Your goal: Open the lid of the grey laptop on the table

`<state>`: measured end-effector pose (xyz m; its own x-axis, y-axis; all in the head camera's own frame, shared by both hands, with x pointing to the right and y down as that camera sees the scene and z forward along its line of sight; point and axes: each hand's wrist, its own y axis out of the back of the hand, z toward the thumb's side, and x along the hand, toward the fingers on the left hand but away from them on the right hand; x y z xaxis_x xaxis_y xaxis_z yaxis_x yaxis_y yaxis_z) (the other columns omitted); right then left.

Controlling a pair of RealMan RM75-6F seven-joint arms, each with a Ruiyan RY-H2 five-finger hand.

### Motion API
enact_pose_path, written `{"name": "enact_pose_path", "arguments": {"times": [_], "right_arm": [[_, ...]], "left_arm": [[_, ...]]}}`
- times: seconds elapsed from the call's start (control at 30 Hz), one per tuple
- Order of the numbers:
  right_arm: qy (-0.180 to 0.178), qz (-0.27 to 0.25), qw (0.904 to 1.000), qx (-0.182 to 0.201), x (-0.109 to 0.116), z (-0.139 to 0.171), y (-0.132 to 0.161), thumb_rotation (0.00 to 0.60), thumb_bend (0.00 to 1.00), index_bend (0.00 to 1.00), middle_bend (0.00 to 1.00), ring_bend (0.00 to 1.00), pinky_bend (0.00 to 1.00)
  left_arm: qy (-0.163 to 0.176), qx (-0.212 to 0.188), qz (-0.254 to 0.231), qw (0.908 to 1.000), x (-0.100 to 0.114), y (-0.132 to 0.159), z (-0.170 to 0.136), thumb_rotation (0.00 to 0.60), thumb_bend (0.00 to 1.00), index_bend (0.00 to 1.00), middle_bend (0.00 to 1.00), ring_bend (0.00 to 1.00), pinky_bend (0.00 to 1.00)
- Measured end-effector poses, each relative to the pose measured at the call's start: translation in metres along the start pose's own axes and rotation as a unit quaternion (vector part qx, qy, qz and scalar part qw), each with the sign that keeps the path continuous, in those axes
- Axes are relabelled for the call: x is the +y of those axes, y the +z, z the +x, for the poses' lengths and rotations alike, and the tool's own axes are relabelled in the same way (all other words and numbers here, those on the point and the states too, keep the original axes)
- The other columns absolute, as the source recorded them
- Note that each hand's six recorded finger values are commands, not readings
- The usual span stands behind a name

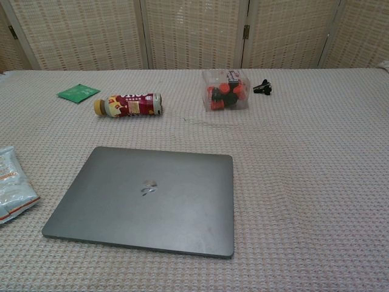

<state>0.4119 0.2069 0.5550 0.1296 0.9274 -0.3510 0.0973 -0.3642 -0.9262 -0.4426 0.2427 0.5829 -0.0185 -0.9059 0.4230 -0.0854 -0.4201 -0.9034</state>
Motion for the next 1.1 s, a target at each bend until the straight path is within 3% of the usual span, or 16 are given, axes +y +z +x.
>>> {"name": "enact_pose_path", "arguments": {"times": [0.4, 0.67, 0.8, 0.93, 1.1], "right_arm": [[0.003, -0.001, 0.9999, 0.011, 0.0, -0.01, 0.004, 0.6, 0.29, 0.0, 0.0, 0.06, 0.0], [0.0, -0.001, 1.0, 0.009, 0.006, -0.013, 0.003, 0.6, 0.29, 0.0, 0.0, 0.06, 0.0], [0.001, -0.003, 0.9999, 0.013, 0.005, -0.013, 0.004, 0.6, 0.29, 0.0, 0.0, 0.06, 0.0], [0.002, -0.005, 0.9999, 0.014, 0.003, -0.013, 0.004, 0.6, 0.29, 0.0, 0.0, 0.06, 0.0], [0.006, -0.006, 0.9998, 0.016, 0.002, -0.012, 0.004, 0.6, 0.29, 0.0, 0.0, 0.06, 0.0]], "left_arm": [[-0.003, -0.005, -0.003, 1.0, -0.001, 0.0, -0.001, 0.6, 0.13, 0.07, 0.07, 0.04, 0.0], [-0.003, -0.116, 0.002, 0.9933, 0.006, 0.035, 0.025, 0.6, 0.13, 0.09, 0.07, 0.05, 0.0], [-0.016, -0.196, -0.005, 0.9805, 0.007, 0.067, 0.037, 0.6, 0.13, 0.09, 0.07, 0.05, 0.0], [-0.036, -0.279, 0.001, 0.9595, 0.004, 0.106, 0.046, 0.6, 0.13, 0.09, 0.07, 0.05, 0.0], [-0.064, -0.353, 0.006, 0.9333, -0.008, 0.152, 0.045, 0.6, 0.13, 0.09, 0.07, 0.05, 0.0]]}}
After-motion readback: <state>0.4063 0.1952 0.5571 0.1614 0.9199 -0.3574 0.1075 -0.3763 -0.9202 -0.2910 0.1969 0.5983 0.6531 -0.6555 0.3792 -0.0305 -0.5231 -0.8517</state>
